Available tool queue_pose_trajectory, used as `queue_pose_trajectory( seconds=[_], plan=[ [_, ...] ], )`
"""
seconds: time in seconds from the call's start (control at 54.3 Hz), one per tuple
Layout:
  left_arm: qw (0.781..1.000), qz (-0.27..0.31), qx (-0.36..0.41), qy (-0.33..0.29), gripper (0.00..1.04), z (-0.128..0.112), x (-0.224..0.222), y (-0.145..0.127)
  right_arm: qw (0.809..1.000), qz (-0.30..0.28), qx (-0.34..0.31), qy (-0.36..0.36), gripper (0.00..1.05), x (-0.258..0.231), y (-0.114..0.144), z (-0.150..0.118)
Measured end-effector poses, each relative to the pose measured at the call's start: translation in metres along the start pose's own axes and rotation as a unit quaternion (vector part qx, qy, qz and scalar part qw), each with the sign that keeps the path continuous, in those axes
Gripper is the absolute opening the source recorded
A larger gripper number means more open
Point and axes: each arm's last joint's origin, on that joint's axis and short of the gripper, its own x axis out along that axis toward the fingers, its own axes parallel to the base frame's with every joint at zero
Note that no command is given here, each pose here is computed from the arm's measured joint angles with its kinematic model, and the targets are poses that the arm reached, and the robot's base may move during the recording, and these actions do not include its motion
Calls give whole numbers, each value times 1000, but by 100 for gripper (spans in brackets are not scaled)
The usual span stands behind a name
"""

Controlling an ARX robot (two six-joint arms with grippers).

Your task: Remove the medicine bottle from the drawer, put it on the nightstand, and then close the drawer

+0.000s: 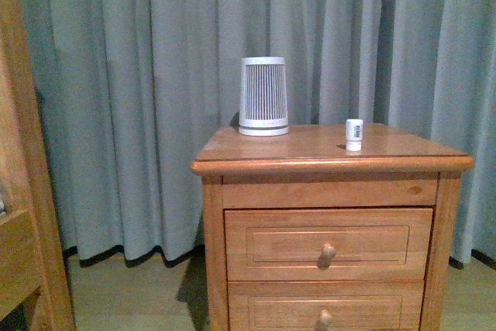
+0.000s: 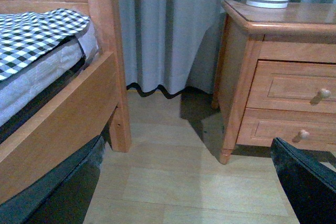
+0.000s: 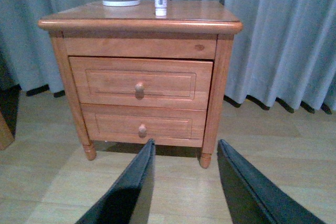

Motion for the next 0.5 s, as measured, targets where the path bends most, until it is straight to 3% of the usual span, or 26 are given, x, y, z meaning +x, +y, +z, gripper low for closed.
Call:
queue_pose_trajectory(
  seconds=[0.331, 0.497],
  plan=[
    [1000, 0, 0, 0, 98, 0, 0, 0, 1000, 0, 0, 0, 104, 0, 0, 0],
    [1000, 0, 0, 0, 98, 0, 0, 0, 1000, 0, 0, 0, 104, 0, 0, 0]
  ],
)
